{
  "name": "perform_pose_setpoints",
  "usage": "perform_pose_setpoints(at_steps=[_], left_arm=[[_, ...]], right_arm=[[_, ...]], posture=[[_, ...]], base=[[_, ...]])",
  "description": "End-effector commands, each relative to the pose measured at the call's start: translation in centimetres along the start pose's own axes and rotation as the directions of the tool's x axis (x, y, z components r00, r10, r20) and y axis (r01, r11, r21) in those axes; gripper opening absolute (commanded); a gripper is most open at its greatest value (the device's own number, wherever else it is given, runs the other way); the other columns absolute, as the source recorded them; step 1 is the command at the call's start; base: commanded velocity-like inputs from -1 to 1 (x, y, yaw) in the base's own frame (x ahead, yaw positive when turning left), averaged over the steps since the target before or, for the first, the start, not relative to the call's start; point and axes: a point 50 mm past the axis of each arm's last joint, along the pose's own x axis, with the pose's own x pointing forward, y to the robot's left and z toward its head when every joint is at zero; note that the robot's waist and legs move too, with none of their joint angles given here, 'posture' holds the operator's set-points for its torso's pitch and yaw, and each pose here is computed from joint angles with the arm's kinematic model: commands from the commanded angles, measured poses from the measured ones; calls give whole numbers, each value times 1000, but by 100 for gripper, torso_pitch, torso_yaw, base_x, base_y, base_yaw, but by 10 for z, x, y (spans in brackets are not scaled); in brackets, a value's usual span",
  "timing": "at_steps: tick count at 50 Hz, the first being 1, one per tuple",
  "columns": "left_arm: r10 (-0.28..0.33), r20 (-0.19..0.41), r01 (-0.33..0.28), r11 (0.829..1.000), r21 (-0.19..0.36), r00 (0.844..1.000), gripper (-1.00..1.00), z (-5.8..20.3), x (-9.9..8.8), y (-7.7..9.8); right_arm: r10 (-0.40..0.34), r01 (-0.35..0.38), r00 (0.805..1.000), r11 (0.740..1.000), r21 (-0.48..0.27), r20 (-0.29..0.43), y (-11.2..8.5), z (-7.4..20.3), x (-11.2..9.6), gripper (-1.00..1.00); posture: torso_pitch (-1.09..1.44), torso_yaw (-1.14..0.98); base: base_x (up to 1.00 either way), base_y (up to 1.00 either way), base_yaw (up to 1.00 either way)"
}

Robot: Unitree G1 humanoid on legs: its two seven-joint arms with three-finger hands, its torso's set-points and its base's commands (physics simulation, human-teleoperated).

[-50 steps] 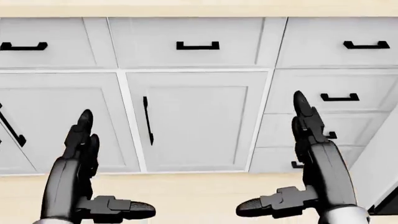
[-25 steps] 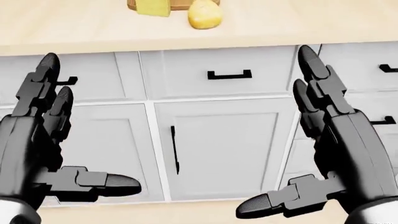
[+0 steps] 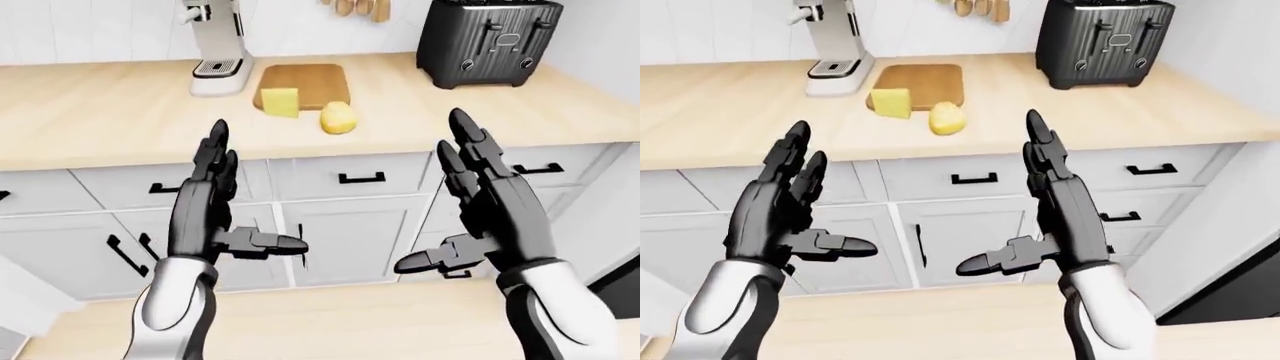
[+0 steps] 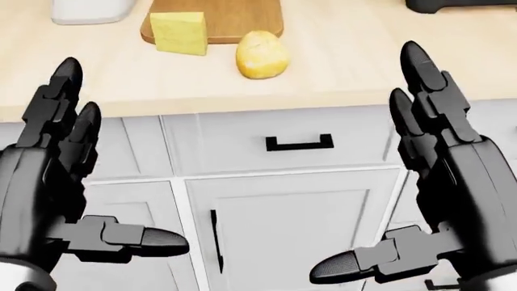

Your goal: Place the bread and cheese on the cutting board.

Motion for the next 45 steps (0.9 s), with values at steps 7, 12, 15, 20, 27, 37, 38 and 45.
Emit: perform_pose_setpoints(at_steps=[7,12,15,20,27,37,38,45], left_arm=[[3,38,-4,1000,6,999,100,6,1,1],[-1,40,1,1000,7,999,100,7,2,-1],[-4,40,3,1000,9,999,100,9,2,-2],[-4,38,3,1000,8,999,100,6,1,-2],[-1,36,0,1000,6,999,100,5,1,-1],[0,37,0,1000,5,999,100,5,1,0],[-2,37,2,1000,6,999,100,5,0,-1],[-5,36,5,1000,8,999,100,4,0,-2]], right_arm=[[18,-16,998,1000,-26,64,3,9,-1,100],[20,-17,997,999,-41,70,3,9,0,100],[21,-19,997,999,-35,69,3,9,0,100],[25,-23,997,999,-24,75,3,10,-2,100],[45,-42,995,998,-37,89,6,9,-4,100],[51,-51,995,999,-9,83,7,9,-5,100],[51,-50,995,999,-6,82,7,9,-5,100],[46,-47,996,999,11,75,5,8,-4,100]], posture=[[0,0],[0,0],[0,0],[0,0],[0,0],[0,0],[0,0],[0,0]], base=[[0,0,0],[1,21,0],[2,27,0],[6,10,0],[0,14,0],[2,20,0],[16,0,0],[45,0,0]])
